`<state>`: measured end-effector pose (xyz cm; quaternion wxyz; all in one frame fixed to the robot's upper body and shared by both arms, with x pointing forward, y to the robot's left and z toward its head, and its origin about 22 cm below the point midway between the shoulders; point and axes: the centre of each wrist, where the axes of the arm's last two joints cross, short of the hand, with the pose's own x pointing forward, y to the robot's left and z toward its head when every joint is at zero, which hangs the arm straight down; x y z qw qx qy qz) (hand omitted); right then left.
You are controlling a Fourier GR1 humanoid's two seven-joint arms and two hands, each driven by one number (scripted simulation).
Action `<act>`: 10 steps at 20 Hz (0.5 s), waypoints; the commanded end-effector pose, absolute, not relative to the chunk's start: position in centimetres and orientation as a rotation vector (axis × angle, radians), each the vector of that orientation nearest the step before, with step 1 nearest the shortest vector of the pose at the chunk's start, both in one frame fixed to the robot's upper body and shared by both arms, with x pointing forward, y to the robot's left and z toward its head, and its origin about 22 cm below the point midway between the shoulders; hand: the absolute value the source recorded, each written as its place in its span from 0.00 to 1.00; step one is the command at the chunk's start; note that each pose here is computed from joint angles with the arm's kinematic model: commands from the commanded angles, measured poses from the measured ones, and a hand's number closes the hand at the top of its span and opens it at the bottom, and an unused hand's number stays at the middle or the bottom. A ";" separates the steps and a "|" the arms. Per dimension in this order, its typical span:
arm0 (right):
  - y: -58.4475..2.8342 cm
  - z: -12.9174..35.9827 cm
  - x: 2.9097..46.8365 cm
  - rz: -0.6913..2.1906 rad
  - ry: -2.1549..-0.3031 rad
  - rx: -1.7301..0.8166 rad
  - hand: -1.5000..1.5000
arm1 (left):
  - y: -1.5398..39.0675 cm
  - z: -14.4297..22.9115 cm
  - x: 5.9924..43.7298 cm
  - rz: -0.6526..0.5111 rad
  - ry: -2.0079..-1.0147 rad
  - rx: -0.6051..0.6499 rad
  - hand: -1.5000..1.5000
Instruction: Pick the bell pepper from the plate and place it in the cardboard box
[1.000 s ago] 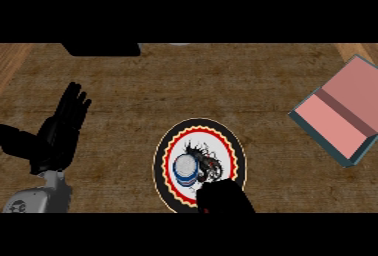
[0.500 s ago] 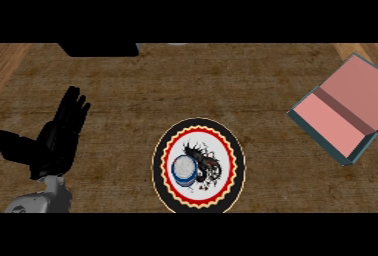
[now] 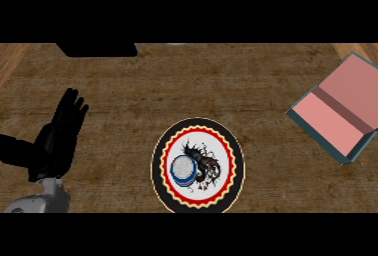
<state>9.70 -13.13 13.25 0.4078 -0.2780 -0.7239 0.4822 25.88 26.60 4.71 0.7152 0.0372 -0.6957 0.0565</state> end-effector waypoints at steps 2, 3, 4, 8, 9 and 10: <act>-15.5 17.5 9.7 0.911 -1.887 -0.825 1.00 | 27.2 5.5 25.7 0.109 -1.548 0.089 0.50; -16.0 18.7 9.7 0.898 -1.880 -0.830 1.00 | 26.6 5.5 26.4 0.108 -1.557 0.073 0.50; -16.9 18.5 9.9 0.870 -1.865 -0.869 1.00 | 27.3 5.0 25.2 0.131 -1.563 0.066 0.50; -18.1 19.4 12.7 0.841 -1.816 -0.894 1.00 | 27.1 4.7 26.2 0.111 -1.561 0.084 0.50; -18.6 18.9 13.4 0.833 -1.818 -0.897 1.00 | 25.4 4.6 27.2 0.107 -1.539 0.078 0.50; -18.7 19.5 13.8 0.840 -1.796 -0.911 1.00 | 26.1 5.6 26.7 0.088 -1.528 0.066 0.50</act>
